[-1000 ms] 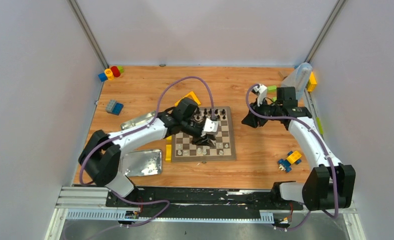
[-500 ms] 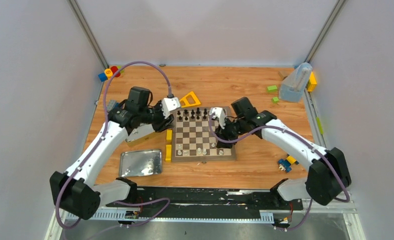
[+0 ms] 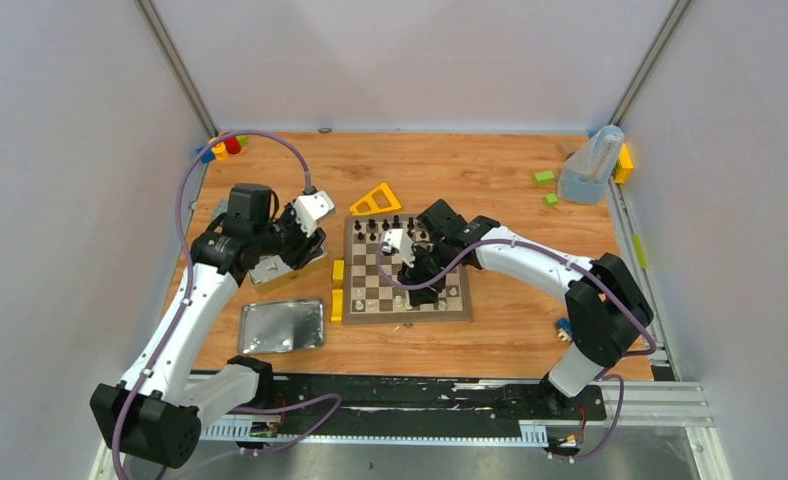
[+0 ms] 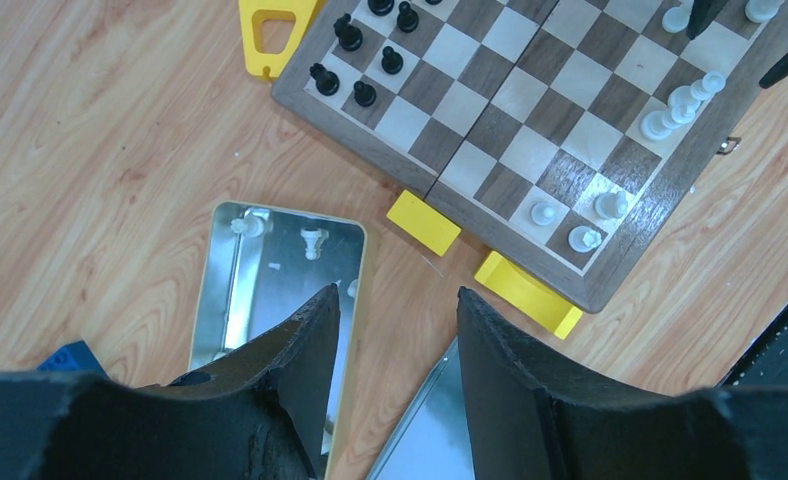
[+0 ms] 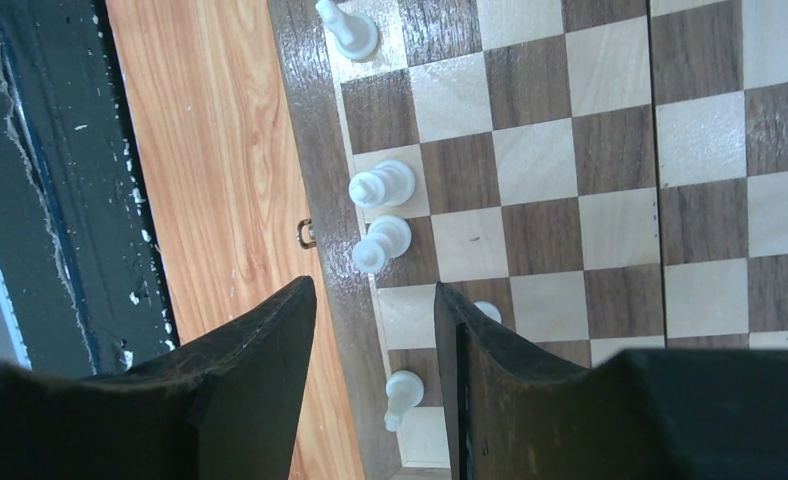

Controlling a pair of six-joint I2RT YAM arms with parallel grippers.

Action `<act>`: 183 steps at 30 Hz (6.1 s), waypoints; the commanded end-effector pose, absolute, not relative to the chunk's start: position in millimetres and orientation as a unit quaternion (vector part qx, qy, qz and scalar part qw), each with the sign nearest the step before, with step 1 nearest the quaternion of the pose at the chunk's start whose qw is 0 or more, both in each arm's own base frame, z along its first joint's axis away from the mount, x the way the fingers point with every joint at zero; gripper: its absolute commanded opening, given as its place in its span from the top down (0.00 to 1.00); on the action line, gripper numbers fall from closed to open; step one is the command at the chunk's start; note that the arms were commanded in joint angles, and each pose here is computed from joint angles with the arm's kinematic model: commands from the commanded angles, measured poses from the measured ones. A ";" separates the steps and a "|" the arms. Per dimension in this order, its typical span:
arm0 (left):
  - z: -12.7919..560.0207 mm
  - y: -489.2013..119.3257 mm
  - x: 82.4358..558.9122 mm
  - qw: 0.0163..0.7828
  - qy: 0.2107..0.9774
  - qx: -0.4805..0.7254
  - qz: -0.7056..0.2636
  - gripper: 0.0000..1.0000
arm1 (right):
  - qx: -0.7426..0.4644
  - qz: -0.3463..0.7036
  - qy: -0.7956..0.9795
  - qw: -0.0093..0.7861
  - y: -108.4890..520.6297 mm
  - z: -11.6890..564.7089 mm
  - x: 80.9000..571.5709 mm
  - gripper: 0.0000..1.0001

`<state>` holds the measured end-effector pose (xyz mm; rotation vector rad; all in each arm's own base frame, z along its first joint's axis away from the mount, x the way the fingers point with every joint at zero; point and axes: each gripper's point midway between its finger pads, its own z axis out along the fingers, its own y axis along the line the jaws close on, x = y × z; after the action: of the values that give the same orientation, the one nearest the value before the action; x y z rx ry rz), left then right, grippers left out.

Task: Set up the chess pieces on the board
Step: Adjust the chess piece on the chessboard.

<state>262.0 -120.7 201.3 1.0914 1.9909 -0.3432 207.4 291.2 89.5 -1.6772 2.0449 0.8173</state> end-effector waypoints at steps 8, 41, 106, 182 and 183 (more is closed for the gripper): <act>215.0 -121.2 268.1 0.432 0.786 0.421 -0.136 0.44 | -0.626 0.270 0.703 0.201 314.4 82.5 218.8 0.54; 210.9 -122.0 268.5 0.428 0.788 0.419 -0.139 0.44 | -0.626 0.258 0.706 0.207 301.8 93.4 208.0 0.92; 213.2 -121.1 274.6 0.420 0.794 0.419 -0.135 0.31 | -0.544 0.205 0.791 0.190 228.8 92.7 199.3 0.53; 214.3 -119.5 271.7 0.422 0.793 0.419 -0.132 0.21 | -0.534 0.186 0.805 0.180 242.6 70.2 226.1 0.89; 214.2 -119.7 271.8 0.422 0.793 0.419 -0.132 0.21 | -0.535 0.187 0.804 0.179 243.1 69.9 225.6 0.89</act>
<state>267.7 -120.4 193.1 1.0764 2.0373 -0.3503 207.4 230.7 58.3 -1.5495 2.3336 0.5430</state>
